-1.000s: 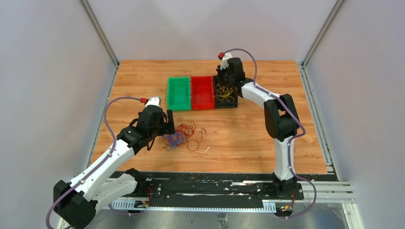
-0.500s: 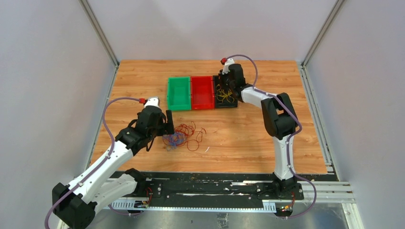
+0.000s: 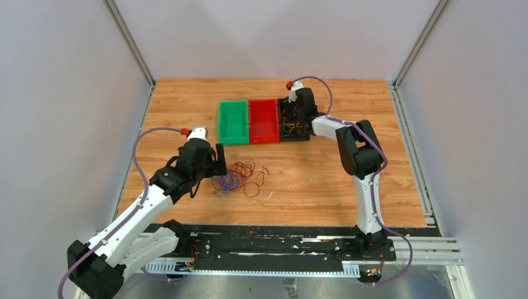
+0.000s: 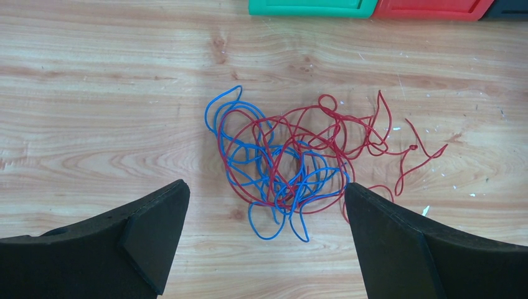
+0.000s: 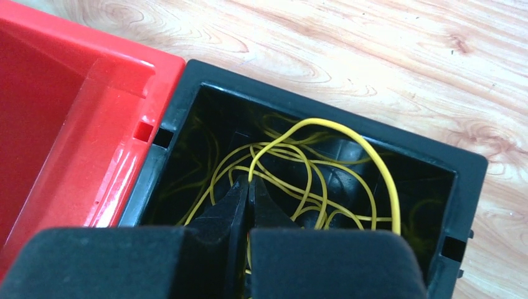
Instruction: Untangle the cables
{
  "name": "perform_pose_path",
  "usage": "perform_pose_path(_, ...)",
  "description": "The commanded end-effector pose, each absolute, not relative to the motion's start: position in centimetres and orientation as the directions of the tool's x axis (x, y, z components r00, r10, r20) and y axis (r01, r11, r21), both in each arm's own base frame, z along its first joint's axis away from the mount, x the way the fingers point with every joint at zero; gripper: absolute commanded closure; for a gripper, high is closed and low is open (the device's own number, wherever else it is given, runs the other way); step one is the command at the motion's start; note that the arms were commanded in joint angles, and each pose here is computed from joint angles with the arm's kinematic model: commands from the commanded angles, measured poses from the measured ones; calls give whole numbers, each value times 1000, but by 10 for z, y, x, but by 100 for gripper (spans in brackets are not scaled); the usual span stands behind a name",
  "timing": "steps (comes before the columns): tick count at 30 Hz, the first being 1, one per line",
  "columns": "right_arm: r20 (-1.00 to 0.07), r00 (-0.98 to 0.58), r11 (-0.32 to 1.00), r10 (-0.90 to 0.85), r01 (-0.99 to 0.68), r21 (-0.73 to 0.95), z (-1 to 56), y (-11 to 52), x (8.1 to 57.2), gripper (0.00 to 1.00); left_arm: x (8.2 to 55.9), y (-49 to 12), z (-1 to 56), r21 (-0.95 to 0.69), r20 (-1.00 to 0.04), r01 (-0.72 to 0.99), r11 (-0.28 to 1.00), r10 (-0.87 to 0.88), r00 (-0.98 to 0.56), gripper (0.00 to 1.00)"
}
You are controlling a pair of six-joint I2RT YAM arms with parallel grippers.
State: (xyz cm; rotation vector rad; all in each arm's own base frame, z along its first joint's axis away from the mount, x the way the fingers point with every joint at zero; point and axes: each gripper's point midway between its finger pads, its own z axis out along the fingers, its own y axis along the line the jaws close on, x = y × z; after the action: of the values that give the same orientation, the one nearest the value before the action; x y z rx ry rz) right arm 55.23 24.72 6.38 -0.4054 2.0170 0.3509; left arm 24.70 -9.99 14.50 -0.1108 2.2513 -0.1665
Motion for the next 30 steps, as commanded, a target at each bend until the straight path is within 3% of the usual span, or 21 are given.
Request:
perform_pose_path(1,-892,-423,914,-162,-404,26,75,241,560,95,247,-96,149,-151,-772,-35,988,-140,-620,0)
perform_pose_path(26,-881,-445,944,-160,-330,-5,140,227,534,53,246,-95,154,-164,-789,-35,986,-152,-595,0)
perform_pose_path(30,-883,-450,939,-132,-343,35,157,227,518,27,246,-93,154,-166,-789,-43,985,-159,-593,0)
